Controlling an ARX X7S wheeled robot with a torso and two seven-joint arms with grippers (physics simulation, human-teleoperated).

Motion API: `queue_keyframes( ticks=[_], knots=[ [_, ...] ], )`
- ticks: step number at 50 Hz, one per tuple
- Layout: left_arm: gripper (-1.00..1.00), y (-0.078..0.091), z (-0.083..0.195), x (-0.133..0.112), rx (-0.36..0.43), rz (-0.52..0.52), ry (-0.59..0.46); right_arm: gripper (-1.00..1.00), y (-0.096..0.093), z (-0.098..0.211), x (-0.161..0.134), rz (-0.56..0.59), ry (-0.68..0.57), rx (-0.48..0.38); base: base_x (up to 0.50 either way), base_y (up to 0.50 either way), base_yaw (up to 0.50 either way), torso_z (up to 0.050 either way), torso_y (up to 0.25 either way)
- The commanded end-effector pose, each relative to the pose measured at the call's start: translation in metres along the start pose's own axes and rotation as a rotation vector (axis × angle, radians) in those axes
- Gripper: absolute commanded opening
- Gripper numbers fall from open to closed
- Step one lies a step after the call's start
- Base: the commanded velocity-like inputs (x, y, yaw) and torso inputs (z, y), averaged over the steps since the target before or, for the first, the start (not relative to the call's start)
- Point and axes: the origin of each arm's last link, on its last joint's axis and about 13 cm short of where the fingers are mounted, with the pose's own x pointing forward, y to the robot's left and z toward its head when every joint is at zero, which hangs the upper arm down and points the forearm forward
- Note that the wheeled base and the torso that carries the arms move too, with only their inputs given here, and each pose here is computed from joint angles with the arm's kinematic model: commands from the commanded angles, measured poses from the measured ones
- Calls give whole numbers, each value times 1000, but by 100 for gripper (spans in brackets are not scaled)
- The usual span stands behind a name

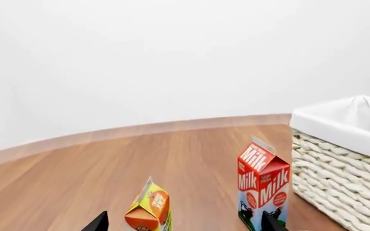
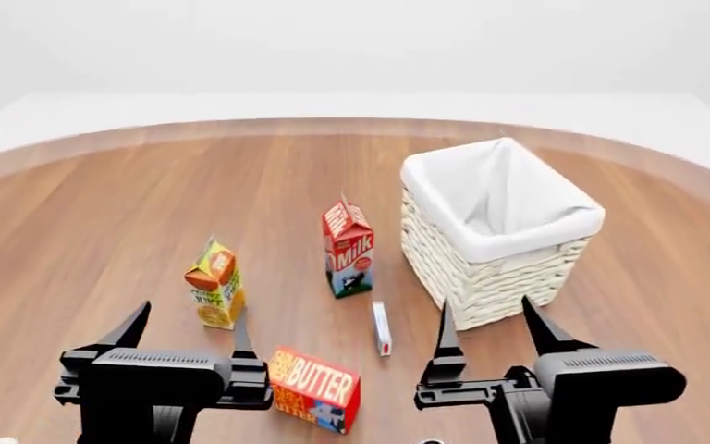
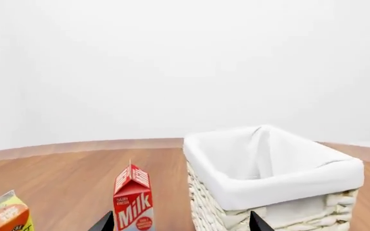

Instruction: Pick up the cream cheese box and the butter, and put them in the basket.

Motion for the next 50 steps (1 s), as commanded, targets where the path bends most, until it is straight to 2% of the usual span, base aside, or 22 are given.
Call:
queue_keyframes(
  ticks=[1,9,39,42,44,50],
  knots=[
    [100,0,-1,1,-2,-3,1,100,-1,2,0,18,-25,27,500,0,0,0,0],
    [100,-2,0,1,-4,-12,1,100,-1,1,2,2,-3,10,448,0,0,0,1],
    [100,-2,1,0,2,-13,-11,100,1,2,-1,23,-32,32,2,0,0,0,0],
    [100,-2,0,0,3,-15,-12,100,0,3,-2,27,-49,62,16,0,0,0,0],
    [100,-2,0,0,3,-15,-13,100,0,5,-3,42,-67,89,205,0,0,0,0],
    [100,-1,1,0,2,-14,-13,100,1,5,-3,35,-68,74,497,0,0,0,0]
  ],
)
